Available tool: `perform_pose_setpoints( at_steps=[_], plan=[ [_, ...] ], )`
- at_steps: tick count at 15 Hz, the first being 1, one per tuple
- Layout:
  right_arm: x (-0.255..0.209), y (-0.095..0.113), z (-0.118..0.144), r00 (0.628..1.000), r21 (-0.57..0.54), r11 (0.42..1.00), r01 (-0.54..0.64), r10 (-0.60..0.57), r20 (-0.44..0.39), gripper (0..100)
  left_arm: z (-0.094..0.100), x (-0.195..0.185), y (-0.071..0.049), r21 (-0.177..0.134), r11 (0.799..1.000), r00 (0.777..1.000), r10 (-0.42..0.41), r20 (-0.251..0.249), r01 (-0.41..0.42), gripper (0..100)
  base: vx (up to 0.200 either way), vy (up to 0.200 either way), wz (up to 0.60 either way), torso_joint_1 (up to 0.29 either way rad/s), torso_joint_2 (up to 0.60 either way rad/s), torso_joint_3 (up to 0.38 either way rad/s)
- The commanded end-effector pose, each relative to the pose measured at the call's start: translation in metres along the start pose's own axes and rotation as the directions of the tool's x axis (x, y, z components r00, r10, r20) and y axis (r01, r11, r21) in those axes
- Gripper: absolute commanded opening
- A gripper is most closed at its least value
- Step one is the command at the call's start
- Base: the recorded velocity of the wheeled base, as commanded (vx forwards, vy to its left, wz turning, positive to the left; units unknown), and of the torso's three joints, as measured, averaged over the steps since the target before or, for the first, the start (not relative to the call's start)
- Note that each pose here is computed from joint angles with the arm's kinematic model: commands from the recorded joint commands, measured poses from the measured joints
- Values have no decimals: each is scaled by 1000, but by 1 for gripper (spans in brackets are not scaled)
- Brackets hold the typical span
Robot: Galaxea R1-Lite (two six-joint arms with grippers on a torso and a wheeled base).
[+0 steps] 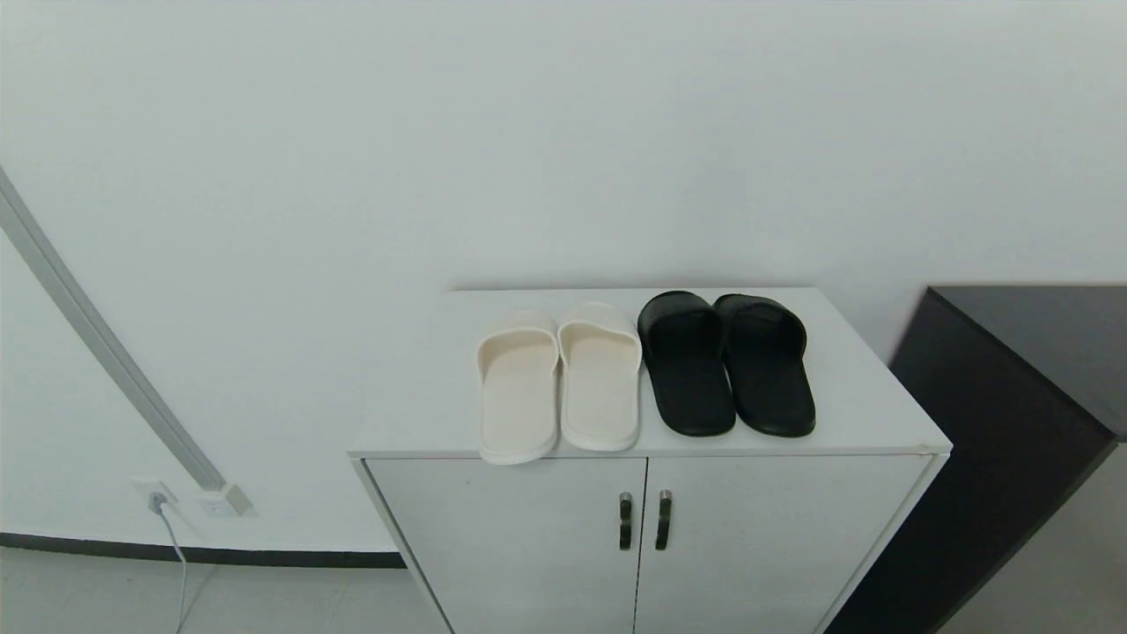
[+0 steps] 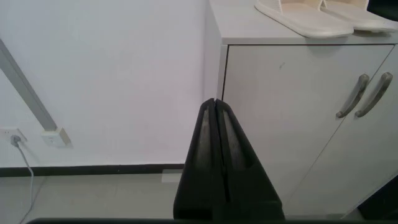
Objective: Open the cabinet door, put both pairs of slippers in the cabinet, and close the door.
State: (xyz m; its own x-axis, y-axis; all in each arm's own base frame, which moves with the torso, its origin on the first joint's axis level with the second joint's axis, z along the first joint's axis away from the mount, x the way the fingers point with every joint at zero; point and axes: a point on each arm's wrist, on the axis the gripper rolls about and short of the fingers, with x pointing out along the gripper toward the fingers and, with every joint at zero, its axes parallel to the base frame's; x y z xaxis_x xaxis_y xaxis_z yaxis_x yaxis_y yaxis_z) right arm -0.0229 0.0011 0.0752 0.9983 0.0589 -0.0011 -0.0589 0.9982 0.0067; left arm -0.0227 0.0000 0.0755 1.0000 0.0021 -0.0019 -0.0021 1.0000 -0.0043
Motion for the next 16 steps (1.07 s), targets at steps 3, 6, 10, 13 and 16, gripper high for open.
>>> perform_pose_setpoints(
  at_steps=[3, 6, 10, 13, 16],
  plan=[
    [0, 0, 0, 1000, 13, 1000, 1, -1, 0, 100, 0, 0, 0, 24, 1000, 1000, -7, 0, 7, 0, 0, 0, 0, 0, 0, 0],
    [-12, 1, 47, 988, 77, 997, -7, -5, 152, 100, 0, 0, 0, 23, 1000, 1000, -7, 0, 7, 0, 0, 0, 0, 0, 0, 0],
    [17, 3, 89, 981, 136, 983, -126, 144, -134, 100, 0, 0, 0, 20, 1000, 1000, -4, 0, 4, 0, 0, 0, 0, 0, 0, 0],
    [57, 2, 99, 957, 143, 977, -157, 186, -223, 100, 0, 0, 0, 21, 1000, 1000, -5, 0, 5, 0, 0, 0, 0, 0, 0, 0],
    [104, 5, 119, 956, 138, 971, -197, 221, -193, 100, 0, 0, 0, 23, 1000, 1000, -5, -1, 5, 0, 0, 0, 0, 0, 0, 0]
  ],
)
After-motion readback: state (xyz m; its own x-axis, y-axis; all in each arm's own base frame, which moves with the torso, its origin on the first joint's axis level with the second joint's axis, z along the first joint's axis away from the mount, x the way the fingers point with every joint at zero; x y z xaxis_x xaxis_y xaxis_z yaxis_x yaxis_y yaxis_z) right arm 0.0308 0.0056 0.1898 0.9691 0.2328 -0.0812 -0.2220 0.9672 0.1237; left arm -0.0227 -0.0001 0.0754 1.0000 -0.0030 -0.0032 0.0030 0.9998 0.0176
